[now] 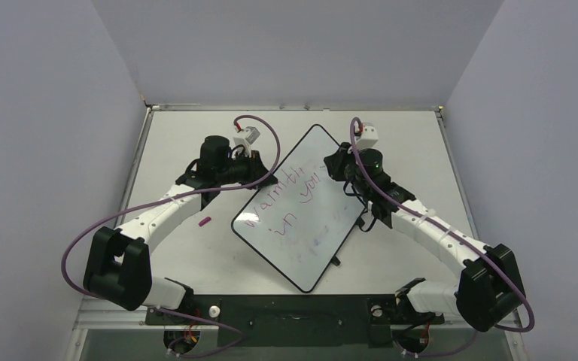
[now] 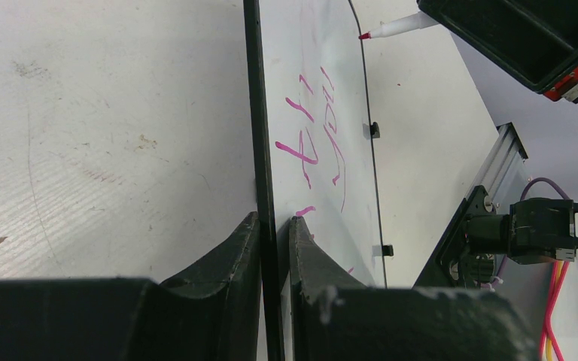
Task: Write a sentence on the whiteboard
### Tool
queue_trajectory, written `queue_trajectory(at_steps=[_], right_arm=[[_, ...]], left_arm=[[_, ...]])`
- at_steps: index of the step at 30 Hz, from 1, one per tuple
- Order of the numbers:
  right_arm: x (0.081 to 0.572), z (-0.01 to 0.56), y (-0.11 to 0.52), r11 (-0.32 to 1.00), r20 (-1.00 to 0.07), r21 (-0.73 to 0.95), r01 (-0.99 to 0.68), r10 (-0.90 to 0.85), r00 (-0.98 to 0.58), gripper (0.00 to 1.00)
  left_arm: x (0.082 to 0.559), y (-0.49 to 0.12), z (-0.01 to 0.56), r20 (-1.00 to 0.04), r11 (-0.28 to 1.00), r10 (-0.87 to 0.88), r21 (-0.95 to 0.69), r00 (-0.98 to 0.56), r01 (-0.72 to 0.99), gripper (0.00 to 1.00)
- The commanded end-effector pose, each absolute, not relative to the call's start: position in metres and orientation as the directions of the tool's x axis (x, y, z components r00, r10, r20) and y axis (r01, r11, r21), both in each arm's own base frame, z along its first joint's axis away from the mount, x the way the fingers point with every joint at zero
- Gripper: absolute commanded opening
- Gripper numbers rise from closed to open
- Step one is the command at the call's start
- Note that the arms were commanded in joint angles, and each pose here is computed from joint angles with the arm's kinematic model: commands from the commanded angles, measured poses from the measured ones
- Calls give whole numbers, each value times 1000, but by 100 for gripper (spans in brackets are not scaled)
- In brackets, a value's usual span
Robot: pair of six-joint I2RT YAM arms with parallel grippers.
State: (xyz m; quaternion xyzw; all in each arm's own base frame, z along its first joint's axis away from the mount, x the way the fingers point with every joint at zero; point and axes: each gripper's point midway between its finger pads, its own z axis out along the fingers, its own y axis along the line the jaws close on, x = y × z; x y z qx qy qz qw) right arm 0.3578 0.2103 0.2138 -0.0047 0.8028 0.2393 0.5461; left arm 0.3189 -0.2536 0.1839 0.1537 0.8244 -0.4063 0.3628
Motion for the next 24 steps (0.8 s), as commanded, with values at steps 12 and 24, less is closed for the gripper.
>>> queue_trajectory(at_steps=[12,24], right_arm=[[379,223,217,888,-890,368,-275,250,-382,0],[384,211,220,888,-879,373,-268,246,-409,0]], left_arm=[[337,-246,198,-823,655,-23,-442,-568,613,0],[336,-246,201,-826,651,-25,-441,-563,618,0]])
